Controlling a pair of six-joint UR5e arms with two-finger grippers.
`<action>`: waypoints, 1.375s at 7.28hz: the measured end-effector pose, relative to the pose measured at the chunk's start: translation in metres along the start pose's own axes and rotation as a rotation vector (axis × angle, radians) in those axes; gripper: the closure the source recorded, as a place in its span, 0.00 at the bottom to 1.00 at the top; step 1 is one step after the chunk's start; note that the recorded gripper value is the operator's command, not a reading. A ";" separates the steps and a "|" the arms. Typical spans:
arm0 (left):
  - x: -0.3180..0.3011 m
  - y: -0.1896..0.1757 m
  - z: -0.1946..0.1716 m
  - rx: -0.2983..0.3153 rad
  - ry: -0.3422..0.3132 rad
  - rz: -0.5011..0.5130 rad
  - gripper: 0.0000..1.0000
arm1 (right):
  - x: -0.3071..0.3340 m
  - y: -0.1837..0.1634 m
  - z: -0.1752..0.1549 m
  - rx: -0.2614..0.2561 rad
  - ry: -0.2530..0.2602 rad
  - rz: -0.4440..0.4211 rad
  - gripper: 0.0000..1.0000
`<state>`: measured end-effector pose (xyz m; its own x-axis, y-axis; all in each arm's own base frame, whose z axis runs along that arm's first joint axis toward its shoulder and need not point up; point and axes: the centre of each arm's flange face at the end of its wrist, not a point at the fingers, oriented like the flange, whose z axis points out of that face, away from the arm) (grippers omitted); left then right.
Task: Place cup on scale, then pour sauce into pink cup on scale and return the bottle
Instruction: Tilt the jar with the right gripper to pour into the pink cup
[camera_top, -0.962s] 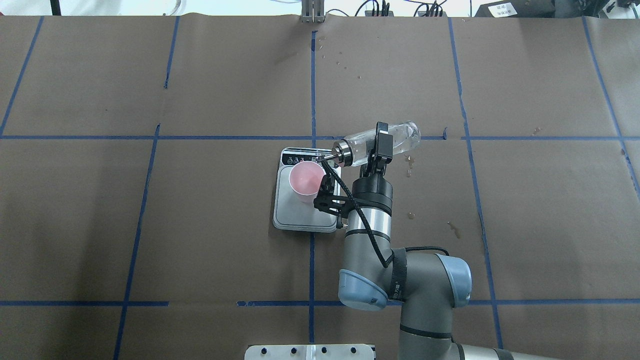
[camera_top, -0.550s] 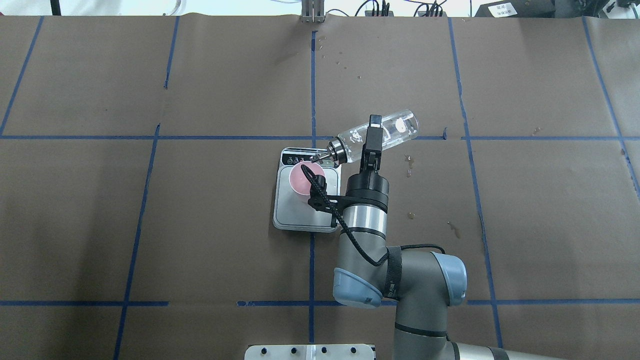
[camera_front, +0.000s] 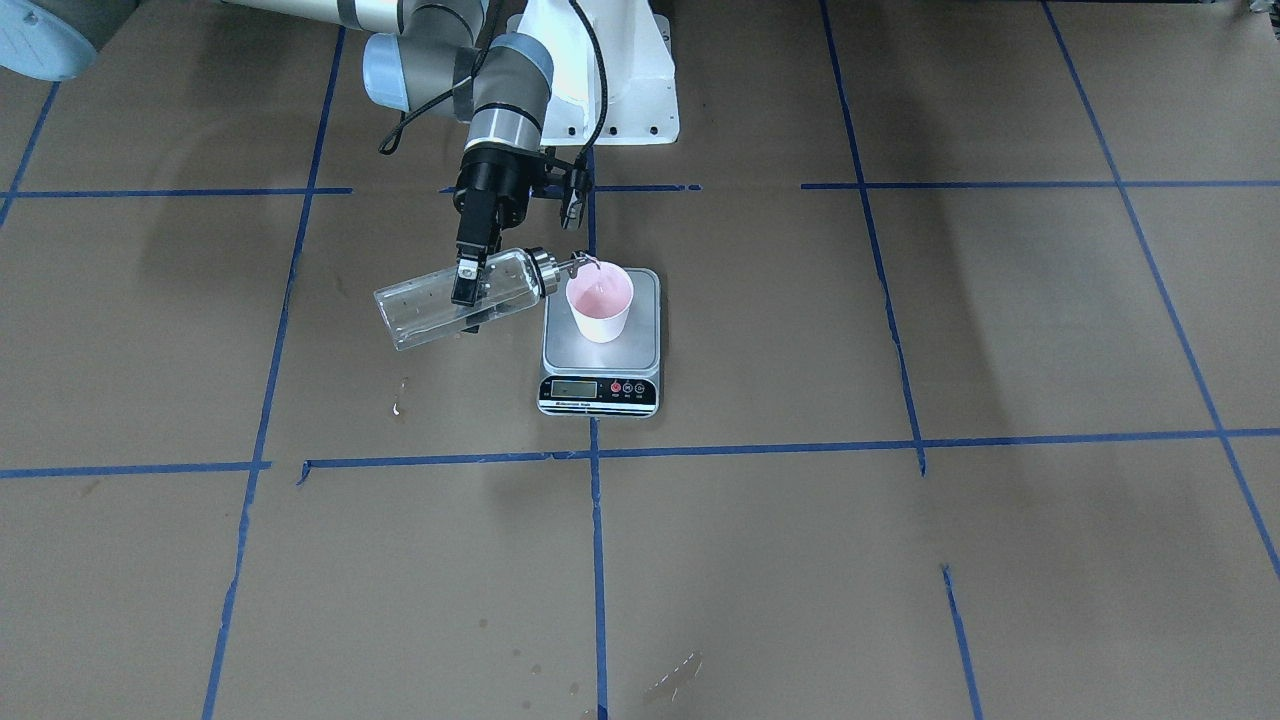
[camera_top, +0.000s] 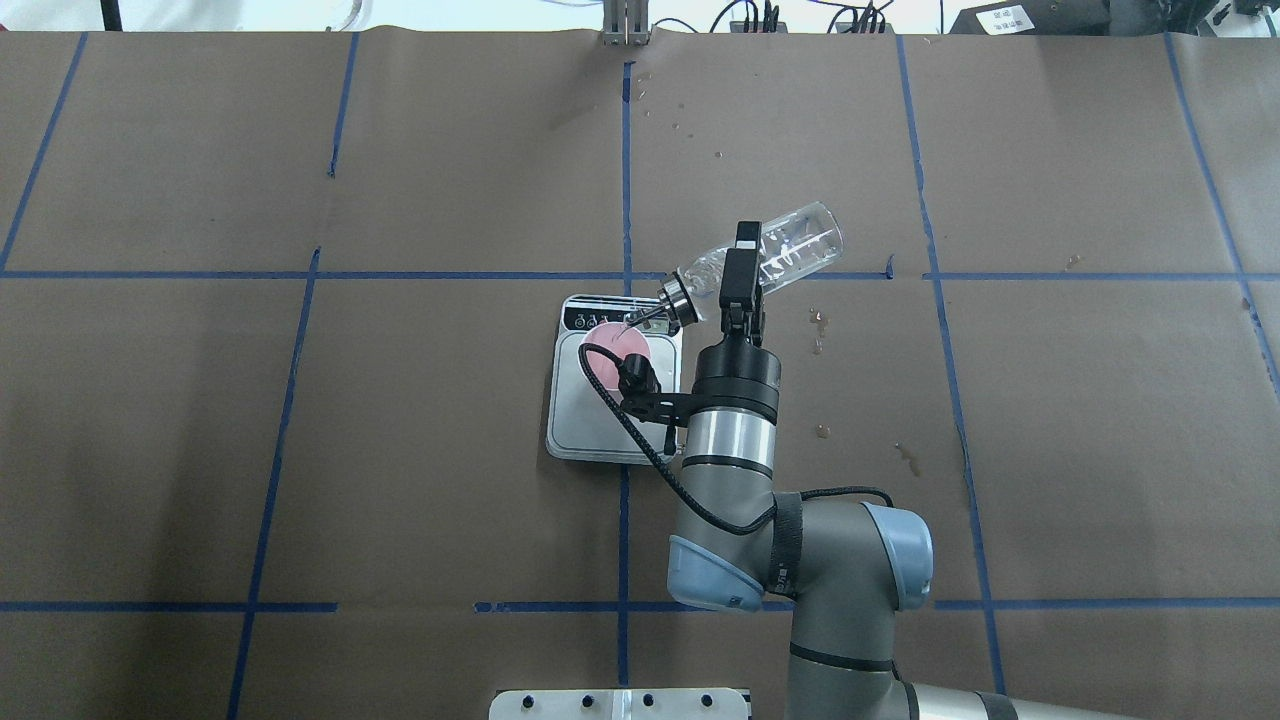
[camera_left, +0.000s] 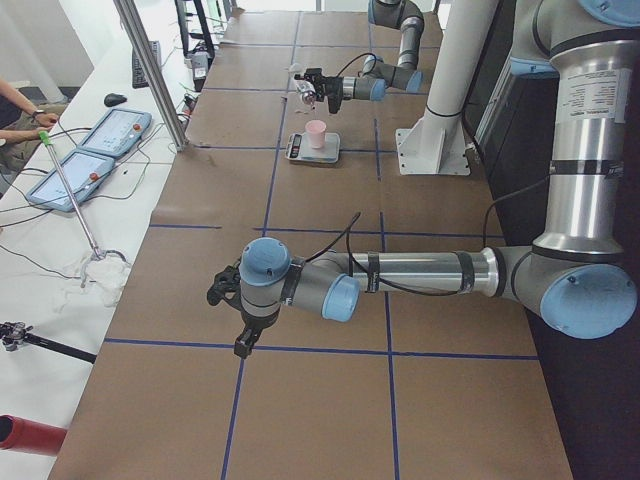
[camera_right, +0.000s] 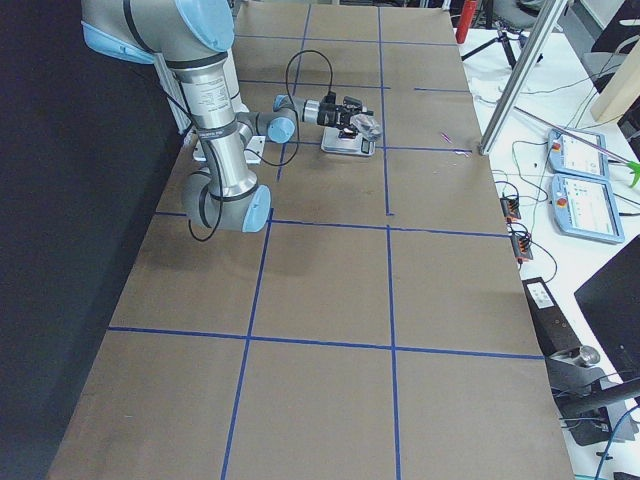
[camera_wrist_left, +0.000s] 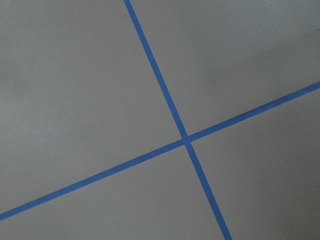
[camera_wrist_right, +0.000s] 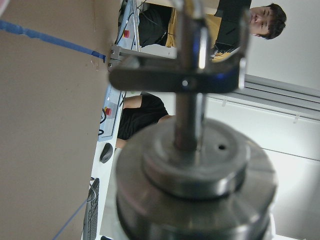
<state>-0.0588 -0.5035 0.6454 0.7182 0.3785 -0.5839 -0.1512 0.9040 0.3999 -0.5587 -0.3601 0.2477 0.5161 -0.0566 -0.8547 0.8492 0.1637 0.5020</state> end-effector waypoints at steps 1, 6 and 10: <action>0.000 0.000 0.000 0.000 0.001 0.000 0.00 | 0.001 0.001 0.001 -0.004 0.017 -0.037 1.00; 0.001 -0.004 -0.002 0.006 0.003 0.004 0.00 | 0.010 0.002 0.003 -0.026 0.084 -0.238 1.00; 0.002 -0.008 -0.004 0.011 0.002 0.007 0.00 | 0.014 0.006 0.002 -0.019 0.082 -0.187 1.00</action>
<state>-0.0592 -0.5088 0.6382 0.7159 0.3855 -0.5822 -0.1493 0.8990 0.4118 -0.5461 -0.3619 0.2388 0.3379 -0.0078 -0.9411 0.9268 0.1769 0.3313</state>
